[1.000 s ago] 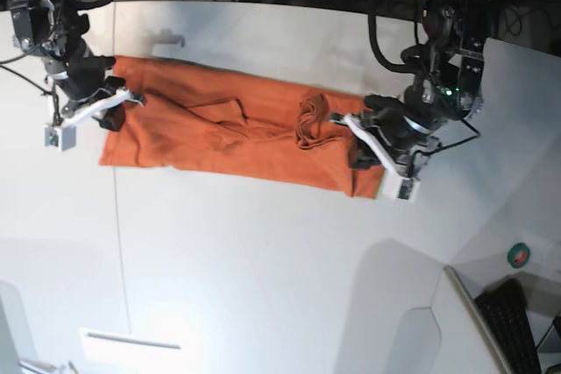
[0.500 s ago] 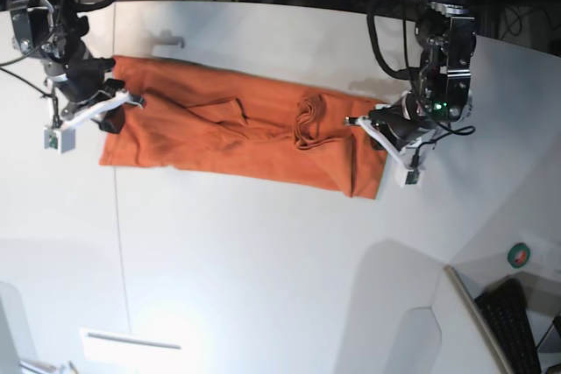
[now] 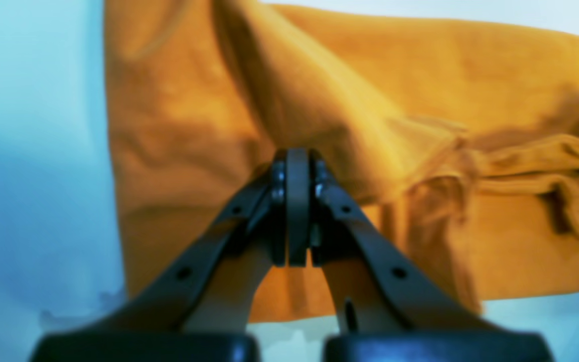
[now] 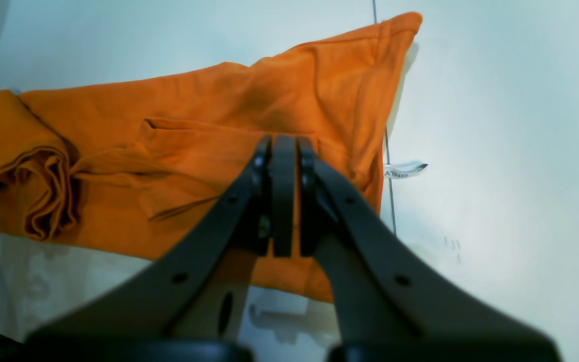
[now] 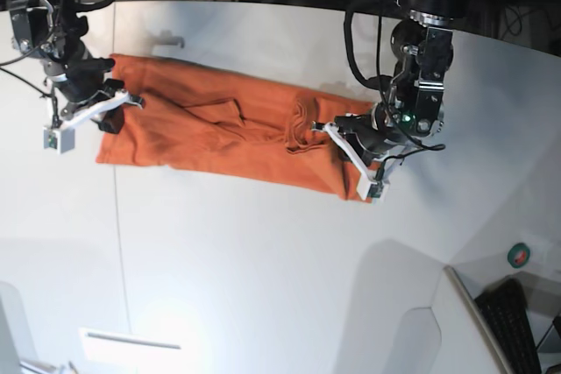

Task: Layout the t-shirt on the table in an organized manner, then fold the t-shirt properly
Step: 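Grasp the strip end with the left gripper and fold it inward, then release the fabric and move the left gripper back over the strip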

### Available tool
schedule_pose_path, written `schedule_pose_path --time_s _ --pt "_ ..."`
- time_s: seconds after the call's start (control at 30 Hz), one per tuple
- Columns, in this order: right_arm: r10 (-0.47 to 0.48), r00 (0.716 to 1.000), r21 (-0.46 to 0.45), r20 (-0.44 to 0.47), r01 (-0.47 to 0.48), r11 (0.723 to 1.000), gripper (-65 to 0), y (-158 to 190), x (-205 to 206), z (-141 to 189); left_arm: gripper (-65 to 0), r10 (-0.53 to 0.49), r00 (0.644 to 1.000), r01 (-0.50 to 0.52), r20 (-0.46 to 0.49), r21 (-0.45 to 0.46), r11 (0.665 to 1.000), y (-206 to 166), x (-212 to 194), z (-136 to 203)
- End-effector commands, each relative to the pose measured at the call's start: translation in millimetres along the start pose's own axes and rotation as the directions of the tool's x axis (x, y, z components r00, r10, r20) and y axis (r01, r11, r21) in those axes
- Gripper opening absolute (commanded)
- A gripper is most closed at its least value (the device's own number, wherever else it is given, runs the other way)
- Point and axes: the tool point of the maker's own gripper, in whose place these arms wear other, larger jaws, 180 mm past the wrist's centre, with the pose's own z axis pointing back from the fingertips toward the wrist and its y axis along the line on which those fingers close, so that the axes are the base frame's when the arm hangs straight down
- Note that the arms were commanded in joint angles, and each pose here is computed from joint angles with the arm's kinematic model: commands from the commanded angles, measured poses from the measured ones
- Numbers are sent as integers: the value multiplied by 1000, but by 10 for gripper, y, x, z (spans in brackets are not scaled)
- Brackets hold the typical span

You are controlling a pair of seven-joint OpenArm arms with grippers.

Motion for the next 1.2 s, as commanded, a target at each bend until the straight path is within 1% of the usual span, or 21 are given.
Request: schedule_pose_path --time_s 0.0,0.1,0.2,0.33,0.5,0.53,0.6,0.7,0.8,0.83,0.9,0.97,1.0,1.07,1.17 --pt "16 999 5 46 -16 1000 -650 -1 149 26 -650 -4 998 5 56 -7 1000 -11 217 22" --pt "17 999 4 46 -18 1000 -650 -3 149 26 -650 5 998 -4 64 -22 1000 -86 260 2" --pt "18 999 5 47 -18 1000 -650 -1 156 24 -650 12 995 -7 104 -43 999 -212 489 -13" --pt "19 998 9 55 -20 1000 -650 17 192 13 -650 29 992 -18 123 -90 996 -452 706 -99" --pt "19 998 9 56 -20 1000 -650 19 199 11 -650 -51 994 66 94 -164 984 -906 806 -264" --pt "19 998 9 56 -20 1000 -650 19 199 11 -650 -53 993 72 105 -178 981 -1002 866 -258" --pt "19 998 9 56 -20 1000 -650 19 199 11 -650 -39 989 65 140 -184 981 -1041 994 -193" --pt "19 998 7 54 -19 1000 -650 11 189 15 -650 -30 976 68 213 -171 983 -981 1129 2" --pt "19 998 8 52 -19 1000 -650 13 179 16 -650 -47 962 77 270 -102 992 -633 1130 243" --pt "18 999 7 51 -19 1000 -650 9 175 15 -650 -61 962 84 268 -73 994 -510 1062 296" --pt "19 998 7 52 -19 1000 -650 10 184 9 -650 -107 969 111 222 -9 994 -310 904 349" --pt "19 998 9 54 -20 1000 -650 19 193 5 -650 -139 978 136 154 29 990 -223 730 333" --pt "20 998 11 55 -21 1000 -650 25 197 3 -650 -153 978 148 138 46 988 -195 703 326" --pt "21 998 14 61 -22 1000 -650 41 226 -6 -650 -166 982 162 91 54 985 -185 547 259" --pt "22 998 15 64 -23 1000 -650 44 242 -13 -650 -151 987 149 51 44 988 -206 463 135"
